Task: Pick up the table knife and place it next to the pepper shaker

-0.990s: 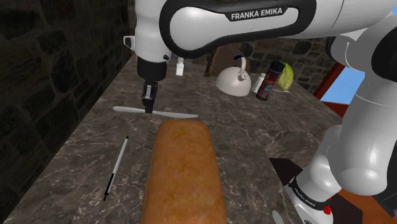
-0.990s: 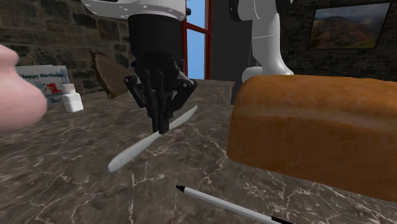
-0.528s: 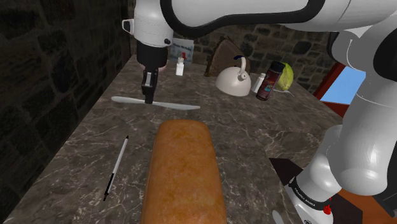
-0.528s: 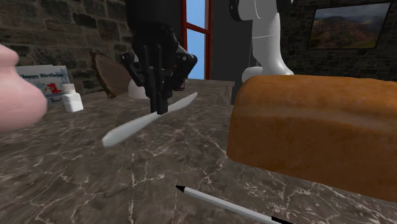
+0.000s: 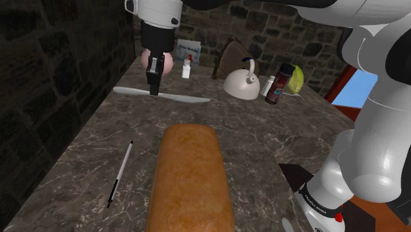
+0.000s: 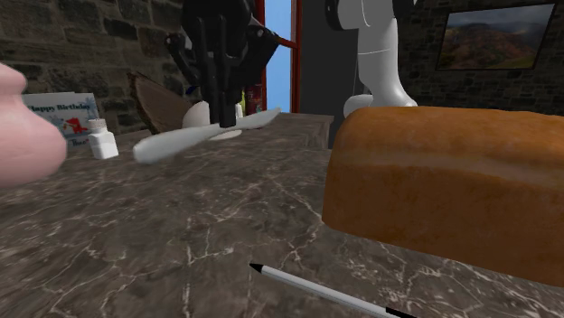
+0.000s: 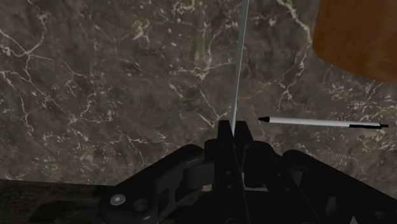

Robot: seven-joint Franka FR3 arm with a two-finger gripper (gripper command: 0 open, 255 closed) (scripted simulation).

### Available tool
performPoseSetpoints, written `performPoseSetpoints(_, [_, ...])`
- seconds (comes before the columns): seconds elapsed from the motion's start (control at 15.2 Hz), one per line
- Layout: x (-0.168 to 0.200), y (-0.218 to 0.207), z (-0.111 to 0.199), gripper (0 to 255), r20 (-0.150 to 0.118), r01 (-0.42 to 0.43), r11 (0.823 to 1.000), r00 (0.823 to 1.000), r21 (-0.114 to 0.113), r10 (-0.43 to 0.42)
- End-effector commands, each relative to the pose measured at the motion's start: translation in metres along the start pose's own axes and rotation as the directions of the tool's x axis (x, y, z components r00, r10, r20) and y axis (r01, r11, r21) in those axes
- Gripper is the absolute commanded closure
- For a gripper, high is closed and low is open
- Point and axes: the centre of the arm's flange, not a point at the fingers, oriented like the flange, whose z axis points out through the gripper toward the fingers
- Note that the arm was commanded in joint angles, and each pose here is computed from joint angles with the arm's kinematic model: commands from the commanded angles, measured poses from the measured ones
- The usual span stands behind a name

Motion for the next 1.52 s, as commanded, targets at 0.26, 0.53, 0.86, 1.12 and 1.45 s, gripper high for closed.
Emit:
performPoseSetpoints(0.26, [0.002, 0.000, -0.033, 255, 0.000, 0.000, 1.000, 1.000, 0.000, 0.000])
performPoseSetpoints(0.53, [0.003, 0.000, -0.054, 255, 0.000, 0.000, 1.000, 1.000, 0.000, 0.000])
performPoseSetpoints(0.86, [-0.035, 0.011, -0.066, 255, 0.000, 0.000, 1.000, 1.000, 0.000, 0.000])
performPoseSetpoints(1.12, [-0.085, 0.025, -0.069, 255, 0.000, 0.000, 1.000, 1.000, 0.000, 0.000])
performPoseSetpoints(1.45, [-0.149, 0.042, -0.072, 255, 0.000, 0.000, 1.000, 1.000, 0.000, 0.000])
